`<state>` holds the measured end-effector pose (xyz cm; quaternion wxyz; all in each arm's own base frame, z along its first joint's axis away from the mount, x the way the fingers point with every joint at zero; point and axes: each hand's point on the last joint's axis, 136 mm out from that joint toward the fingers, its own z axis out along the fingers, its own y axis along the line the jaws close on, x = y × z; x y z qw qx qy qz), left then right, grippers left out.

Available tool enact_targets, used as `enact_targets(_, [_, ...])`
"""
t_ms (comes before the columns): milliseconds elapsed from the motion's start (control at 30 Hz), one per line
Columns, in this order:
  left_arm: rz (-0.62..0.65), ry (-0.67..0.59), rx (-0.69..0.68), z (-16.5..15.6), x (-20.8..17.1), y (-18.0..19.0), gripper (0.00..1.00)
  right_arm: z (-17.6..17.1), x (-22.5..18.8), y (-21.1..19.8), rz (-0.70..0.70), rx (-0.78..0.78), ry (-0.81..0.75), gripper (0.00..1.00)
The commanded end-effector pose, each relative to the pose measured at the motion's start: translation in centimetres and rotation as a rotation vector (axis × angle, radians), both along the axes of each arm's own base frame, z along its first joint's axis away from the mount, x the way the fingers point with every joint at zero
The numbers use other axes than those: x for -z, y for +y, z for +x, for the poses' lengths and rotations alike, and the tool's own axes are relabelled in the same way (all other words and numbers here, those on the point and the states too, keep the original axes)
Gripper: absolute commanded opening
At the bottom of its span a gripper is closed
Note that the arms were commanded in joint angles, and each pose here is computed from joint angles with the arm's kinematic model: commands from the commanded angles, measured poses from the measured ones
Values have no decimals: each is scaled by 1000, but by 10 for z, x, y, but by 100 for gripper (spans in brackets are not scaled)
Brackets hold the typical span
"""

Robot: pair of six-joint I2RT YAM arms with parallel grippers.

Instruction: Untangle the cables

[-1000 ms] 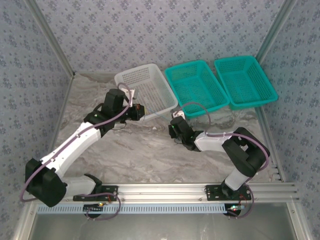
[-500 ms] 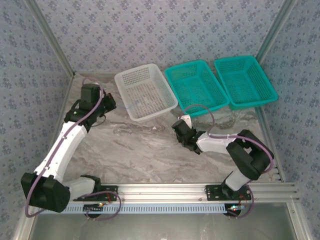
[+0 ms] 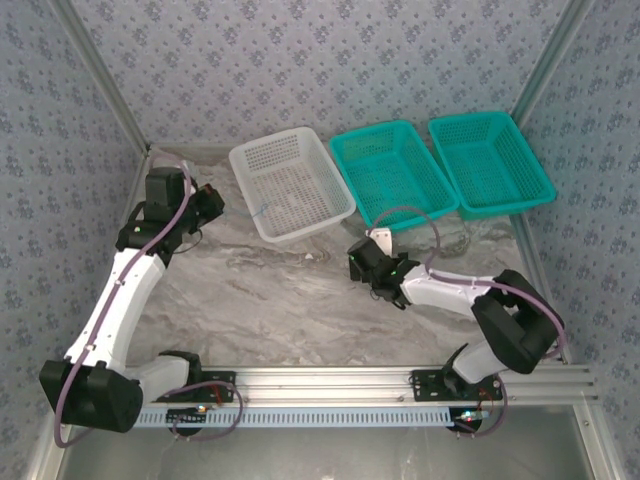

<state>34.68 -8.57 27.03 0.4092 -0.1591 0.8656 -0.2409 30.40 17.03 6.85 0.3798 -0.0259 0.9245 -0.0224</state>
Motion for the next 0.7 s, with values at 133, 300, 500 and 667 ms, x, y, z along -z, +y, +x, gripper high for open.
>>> enact_targets(133, [-95, -125, 177, 9, -41, -39, 0, 2, -53, 1, 178, 69, -111, 100])
enact_targets(300, [-68, -147, 253, 18, -46, -65, 0, -1, -75, -4, 278, 98, -147, 100])
enact_targets(500, [19, -133, 296, 40, -38, -89, 0, -4, -92, -21, 332, 145, -180, 100])
enact_targets(667, [101, -120, 311, 67, -20, -106, 0, -7, -95, -41, 377, 218, -192, 100])
